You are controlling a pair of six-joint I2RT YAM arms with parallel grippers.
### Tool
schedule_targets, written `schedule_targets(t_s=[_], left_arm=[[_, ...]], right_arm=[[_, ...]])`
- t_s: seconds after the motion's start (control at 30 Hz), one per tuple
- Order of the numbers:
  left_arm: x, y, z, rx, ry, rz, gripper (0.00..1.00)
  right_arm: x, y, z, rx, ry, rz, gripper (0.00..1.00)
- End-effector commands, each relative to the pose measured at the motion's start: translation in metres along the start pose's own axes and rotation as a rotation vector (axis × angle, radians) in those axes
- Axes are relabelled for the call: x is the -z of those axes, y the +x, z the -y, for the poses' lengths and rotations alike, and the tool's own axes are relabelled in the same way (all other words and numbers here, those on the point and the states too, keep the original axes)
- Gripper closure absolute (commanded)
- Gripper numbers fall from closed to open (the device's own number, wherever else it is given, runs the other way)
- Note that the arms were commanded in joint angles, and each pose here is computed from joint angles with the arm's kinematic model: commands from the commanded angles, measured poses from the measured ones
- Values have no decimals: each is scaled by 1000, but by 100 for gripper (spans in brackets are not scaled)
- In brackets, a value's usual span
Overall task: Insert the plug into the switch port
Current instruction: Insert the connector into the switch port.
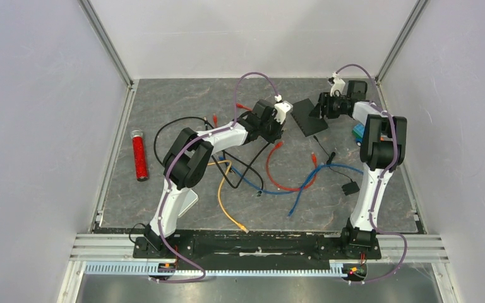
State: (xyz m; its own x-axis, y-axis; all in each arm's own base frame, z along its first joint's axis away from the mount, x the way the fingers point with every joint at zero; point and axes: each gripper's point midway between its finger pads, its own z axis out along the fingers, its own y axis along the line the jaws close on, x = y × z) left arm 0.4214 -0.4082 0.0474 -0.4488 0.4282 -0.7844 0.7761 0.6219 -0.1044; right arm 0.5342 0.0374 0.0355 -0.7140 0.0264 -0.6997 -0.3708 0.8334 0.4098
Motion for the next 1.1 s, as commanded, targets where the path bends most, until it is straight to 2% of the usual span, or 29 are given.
schedule_targets(t_s=[0.0,0.23,0.5,0.77,0.97,1.07], left_arm=[[-1,-14,0,-14,-4,32,98],[-2,-5,1,-14,-6,1,98],[-7,2,2,36,-32,-55,98],[-13,20,5,67,-45,-124,98],[-15,21,13,63,-36,-125,98],[-16,23,18,52,-44,-132,98]], right_arm=[[-14,-13,-31,128,-106,14,43],[-32,-4,-51,190,-138,-24,44],[-31,12,-57,157,-145,-53,45],[-22,8,-64,175,-146,-38,39],[-22,13,-72,148,-190,-42,49],[-20,16,-79,141,-216,-40,51]])
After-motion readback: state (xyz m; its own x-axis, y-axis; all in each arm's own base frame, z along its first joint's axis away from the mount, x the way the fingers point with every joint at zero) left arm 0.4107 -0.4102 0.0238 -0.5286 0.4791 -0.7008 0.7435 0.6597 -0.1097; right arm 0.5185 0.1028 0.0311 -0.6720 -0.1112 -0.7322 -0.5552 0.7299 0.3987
